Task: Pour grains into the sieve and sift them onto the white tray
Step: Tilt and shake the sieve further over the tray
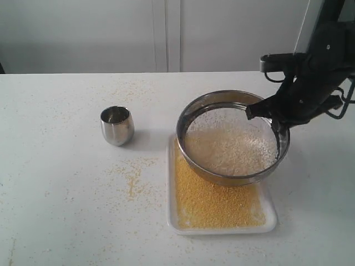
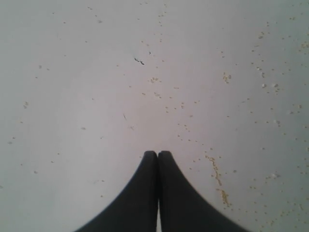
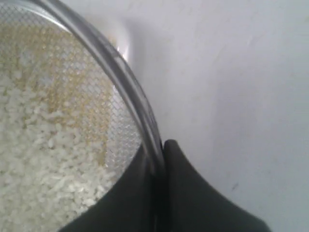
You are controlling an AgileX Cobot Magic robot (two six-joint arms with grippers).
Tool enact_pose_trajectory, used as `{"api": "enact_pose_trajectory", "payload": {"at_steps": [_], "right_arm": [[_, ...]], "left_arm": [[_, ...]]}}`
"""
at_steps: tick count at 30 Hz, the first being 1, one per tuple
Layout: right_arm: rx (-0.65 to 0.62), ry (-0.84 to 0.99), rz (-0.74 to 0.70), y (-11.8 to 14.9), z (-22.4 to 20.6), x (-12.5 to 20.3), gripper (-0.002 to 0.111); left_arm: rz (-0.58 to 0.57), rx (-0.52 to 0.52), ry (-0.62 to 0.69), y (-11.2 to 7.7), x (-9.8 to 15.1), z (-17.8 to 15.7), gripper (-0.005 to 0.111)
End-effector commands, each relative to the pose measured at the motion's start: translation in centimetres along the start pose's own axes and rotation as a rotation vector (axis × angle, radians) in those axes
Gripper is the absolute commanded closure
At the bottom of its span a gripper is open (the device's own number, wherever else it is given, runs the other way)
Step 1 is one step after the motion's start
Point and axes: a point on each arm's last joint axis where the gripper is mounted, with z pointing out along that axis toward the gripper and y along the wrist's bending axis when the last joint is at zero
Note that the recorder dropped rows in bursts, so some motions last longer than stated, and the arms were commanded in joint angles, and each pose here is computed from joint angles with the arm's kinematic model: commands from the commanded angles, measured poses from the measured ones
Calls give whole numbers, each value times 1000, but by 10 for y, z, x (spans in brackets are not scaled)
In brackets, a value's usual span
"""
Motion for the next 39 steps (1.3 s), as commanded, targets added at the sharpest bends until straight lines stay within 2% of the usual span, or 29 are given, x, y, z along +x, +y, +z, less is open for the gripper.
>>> {"api": "enact_pose_trajectory", "payload": {"at_steps": [1,3,9,19,23,25,27,30,32,33,34,35,37,38,39], "right_arm": [[-76,-185,-101,23,-20,-10,108],[-72,-321,-27,21,-30,-10,108],[-50,-459,-59,18,-44,1,108],[-46,-485,-78,18,-58,10,108],[-46,-377,-137,18,-50,13,108],[-69,-139,-230,21,-41,15,108],[-87,40,-242,20,-32,6,108],[-62,120,-210,15,-20,-12,108],[-9,80,3,-2,-18,-22,108],[-28,65,106,-8,-18,-23,108],[-97,59,132,-8,-19,-25,108],[-203,66,114,1,-21,-25,108],[-392,103,-96,26,-24,-18,108],[-421,120,-210,33,-25,-13,108],[-389,135,-327,33,-24,-10,108]], "left_arm": [[-8,4,8,0,3,0,107],[-8,4,8,0,3,0,107],[-8,4,8,0,3,0,107],[-8,4,8,0,3,0,107],[-8,4,8,0,3,0,107],[-8,4,8,0,3,0,107],[-8,4,8,0,3,0,107],[-8,4,8,0,3,0,107],[-8,4,8,0,3,0,107],[-8,4,8,0,3,0,107],[-8,4,8,0,3,0,107],[-8,4,8,0,3,0,107],[-8,4,8,0,3,0,107],[-8,4,8,0,3,0,107],[-8,4,8,0,3,0,107]]}}
